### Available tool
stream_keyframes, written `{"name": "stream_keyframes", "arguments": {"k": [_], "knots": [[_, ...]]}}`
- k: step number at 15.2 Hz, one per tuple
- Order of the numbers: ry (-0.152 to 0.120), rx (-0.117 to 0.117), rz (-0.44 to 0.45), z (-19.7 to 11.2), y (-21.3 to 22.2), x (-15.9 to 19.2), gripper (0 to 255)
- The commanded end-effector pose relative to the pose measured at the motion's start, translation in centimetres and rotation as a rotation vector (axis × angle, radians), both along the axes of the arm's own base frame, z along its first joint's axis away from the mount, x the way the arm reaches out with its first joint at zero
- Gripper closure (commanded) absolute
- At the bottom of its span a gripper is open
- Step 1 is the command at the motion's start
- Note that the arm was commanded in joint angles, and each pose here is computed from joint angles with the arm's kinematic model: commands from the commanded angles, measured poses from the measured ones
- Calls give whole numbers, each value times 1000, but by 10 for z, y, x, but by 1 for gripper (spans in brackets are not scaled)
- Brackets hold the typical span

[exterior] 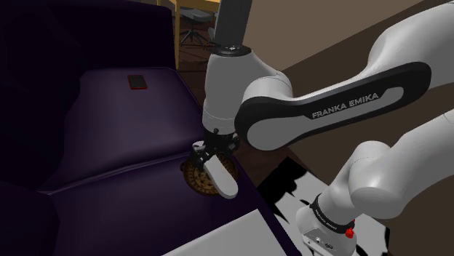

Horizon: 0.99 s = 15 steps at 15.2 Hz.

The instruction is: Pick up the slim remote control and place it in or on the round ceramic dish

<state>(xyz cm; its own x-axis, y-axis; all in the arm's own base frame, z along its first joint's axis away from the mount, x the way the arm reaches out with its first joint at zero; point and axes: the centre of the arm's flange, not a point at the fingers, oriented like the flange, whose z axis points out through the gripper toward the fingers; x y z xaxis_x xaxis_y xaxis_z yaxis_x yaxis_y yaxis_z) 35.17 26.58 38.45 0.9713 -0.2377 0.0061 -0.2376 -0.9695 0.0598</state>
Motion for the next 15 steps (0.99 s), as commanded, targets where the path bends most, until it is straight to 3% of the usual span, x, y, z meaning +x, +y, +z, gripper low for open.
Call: {"name": "stream_keyframes", "arguments": {"k": [1, 3, 7, 15], "knots": [[0, 0, 0, 0, 0, 0, 0], [0, 0, 0, 0, 0, 0, 0], [0, 0, 0, 50, 3, 0, 0], [0, 0, 0, 50, 3, 0, 0]]}}
